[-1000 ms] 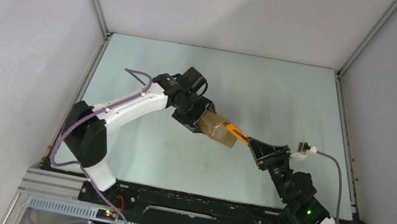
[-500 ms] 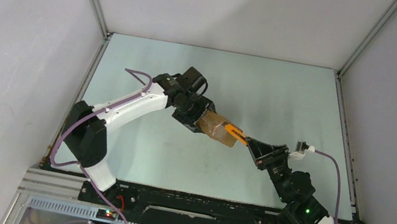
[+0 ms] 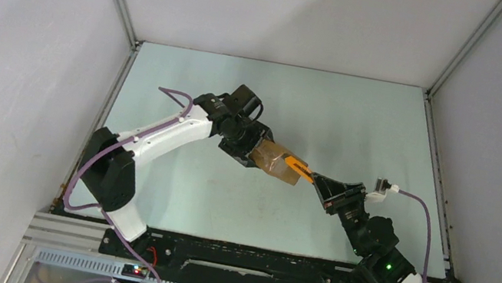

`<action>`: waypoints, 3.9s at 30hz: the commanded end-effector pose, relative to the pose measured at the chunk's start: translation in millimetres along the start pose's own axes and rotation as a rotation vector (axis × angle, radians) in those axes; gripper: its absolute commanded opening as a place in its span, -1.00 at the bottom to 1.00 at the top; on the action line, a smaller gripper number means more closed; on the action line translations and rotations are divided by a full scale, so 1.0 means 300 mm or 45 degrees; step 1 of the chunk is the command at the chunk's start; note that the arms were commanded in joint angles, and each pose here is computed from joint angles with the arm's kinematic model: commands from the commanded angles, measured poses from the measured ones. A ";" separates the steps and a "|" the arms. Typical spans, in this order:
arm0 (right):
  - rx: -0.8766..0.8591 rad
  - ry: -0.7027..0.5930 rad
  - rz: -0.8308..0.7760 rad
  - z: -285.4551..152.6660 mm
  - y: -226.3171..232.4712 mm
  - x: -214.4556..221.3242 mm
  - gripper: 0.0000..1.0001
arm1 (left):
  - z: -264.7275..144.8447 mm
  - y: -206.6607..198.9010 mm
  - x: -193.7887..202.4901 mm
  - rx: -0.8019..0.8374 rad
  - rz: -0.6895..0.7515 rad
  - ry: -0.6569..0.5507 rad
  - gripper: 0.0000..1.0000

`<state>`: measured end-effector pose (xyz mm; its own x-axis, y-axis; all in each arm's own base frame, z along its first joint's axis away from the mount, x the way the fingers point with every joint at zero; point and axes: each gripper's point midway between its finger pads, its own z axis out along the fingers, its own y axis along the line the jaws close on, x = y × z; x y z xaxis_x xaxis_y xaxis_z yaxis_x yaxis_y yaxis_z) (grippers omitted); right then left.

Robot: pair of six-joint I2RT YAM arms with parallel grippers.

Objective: Unpack the express box
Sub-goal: Cut the express box at the center of the board.

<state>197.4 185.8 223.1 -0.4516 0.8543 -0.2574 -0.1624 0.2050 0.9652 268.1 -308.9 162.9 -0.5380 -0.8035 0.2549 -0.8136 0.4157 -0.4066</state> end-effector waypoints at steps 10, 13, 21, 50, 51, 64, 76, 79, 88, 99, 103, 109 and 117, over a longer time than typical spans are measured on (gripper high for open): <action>-0.055 -0.088 0.007 -0.002 0.033 -0.054 -1.00 | -0.054 -0.012 0.053 0.061 0.008 0.062 -0.35; -0.055 -0.079 0.010 -0.001 0.033 -0.050 -1.00 | -0.054 -0.013 0.054 0.063 0.009 0.063 -0.35; -0.065 -0.039 0.013 0.013 0.033 -0.025 -1.00 | -0.052 -0.015 0.061 0.065 0.012 0.070 -0.36; -0.026 0.029 -0.011 0.010 -0.006 0.013 -1.00 | -0.064 -0.030 0.058 0.091 0.004 0.069 -0.38; -0.034 0.044 -0.011 0.012 -0.003 0.021 -1.00 | -0.064 -0.031 0.057 0.090 0.008 0.068 -0.39; -0.025 0.280 -0.063 0.009 0.003 0.115 -1.00 | -0.093 -0.027 0.021 0.055 0.025 -0.032 -0.40; -0.105 0.620 -0.058 -0.014 0.041 0.211 -1.00 | -0.136 -0.013 -0.062 -0.006 0.061 -0.199 -0.52; -0.110 0.698 -0.079 -0.019 0.044 0.237 -1.00 | -0.128 0.003 -0.066 -0.013 0.051 -0.200 -0.52; -0.163 0.810 0.018 -0.030 0.072 0.256 -1.00 | -0.124 0.001 -0.085 0.000 0.044 -0.223 -0.53; -0.161 0.837 0.084 -0.042 0.086 0.236 -1.00 | -0.095 0.027 -0.132 -0.028 0.067 -0.268 -0.55; -0.165 0.864 0.096 -0.050 0.088 0.244 -1.00 | -0.098 0.035 -0.165 -0.040 0.081 -0.335 -0.55; -0.159 0.861 0.128 -0.048 0.091 0.234 -1.00 | -0.094 0.052 -0.183 -0.060 0.101 -0.366 -0.55; -0.137 0.913 0.144 -0.048 0.101 0.263 -1.00 | -0.102 0.048 -0.186 -0.026 0.063 -0.377 -0.56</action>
<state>183.4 234.5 204.1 -0.8377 0.5270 -0.1436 -0.0855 0.1333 0.9874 247.3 -241.9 147.3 -0.5766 -0.8170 0.0010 -0.7944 0.5604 -0.2342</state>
